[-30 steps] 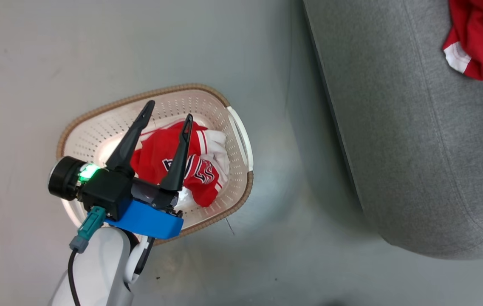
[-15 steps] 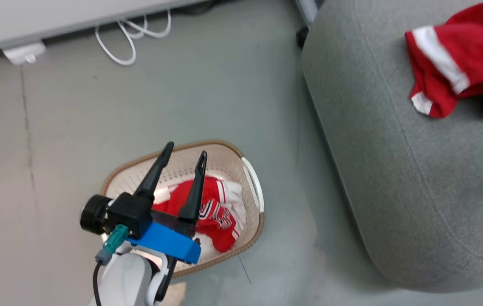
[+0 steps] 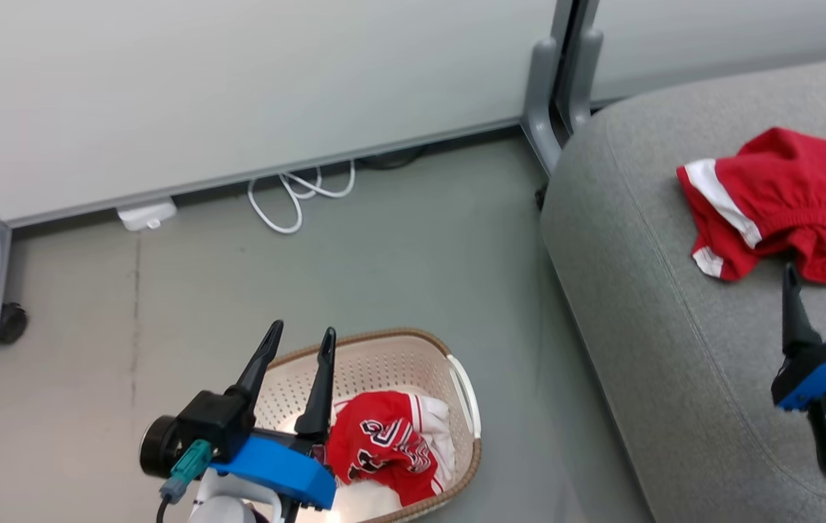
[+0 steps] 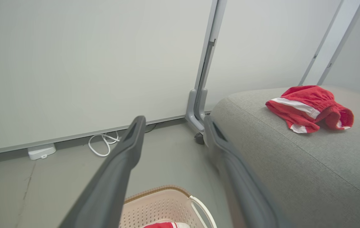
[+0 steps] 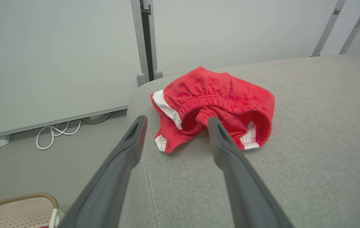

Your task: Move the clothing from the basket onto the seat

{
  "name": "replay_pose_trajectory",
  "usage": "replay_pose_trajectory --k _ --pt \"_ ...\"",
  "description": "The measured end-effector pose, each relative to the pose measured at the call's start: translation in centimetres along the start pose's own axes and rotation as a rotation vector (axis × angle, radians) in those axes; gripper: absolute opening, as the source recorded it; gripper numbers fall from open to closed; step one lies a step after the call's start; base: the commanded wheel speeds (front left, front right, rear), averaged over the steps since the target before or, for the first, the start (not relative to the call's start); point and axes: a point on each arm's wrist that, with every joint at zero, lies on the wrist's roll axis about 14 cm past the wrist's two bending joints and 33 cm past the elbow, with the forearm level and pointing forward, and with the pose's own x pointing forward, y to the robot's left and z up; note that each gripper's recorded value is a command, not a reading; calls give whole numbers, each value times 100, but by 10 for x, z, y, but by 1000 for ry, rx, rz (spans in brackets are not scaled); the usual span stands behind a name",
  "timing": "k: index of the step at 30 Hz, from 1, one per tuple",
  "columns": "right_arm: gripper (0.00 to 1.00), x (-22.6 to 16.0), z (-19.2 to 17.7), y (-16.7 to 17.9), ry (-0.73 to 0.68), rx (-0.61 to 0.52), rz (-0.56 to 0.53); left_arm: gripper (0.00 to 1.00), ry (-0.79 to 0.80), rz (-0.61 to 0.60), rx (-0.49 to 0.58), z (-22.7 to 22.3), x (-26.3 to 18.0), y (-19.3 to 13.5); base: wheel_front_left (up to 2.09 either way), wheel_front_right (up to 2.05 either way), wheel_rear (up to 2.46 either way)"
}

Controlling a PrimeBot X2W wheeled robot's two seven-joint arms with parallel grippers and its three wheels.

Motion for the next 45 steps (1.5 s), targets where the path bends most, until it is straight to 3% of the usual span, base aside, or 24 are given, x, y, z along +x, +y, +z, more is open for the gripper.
replay_pose_trajectory --k 18,26,45 --pt "100 -60 26 96 -147 17 224 100 -84 237 1 25 -67 52 0 0 0" --pt "100 -81 24 136 -139 24 320 100 -103 338 4 29 -91 78 0 0 0" --pt "100 -96 20 173 -122 59 431 100 -104 448 21 28 -120 105 0 0 0"
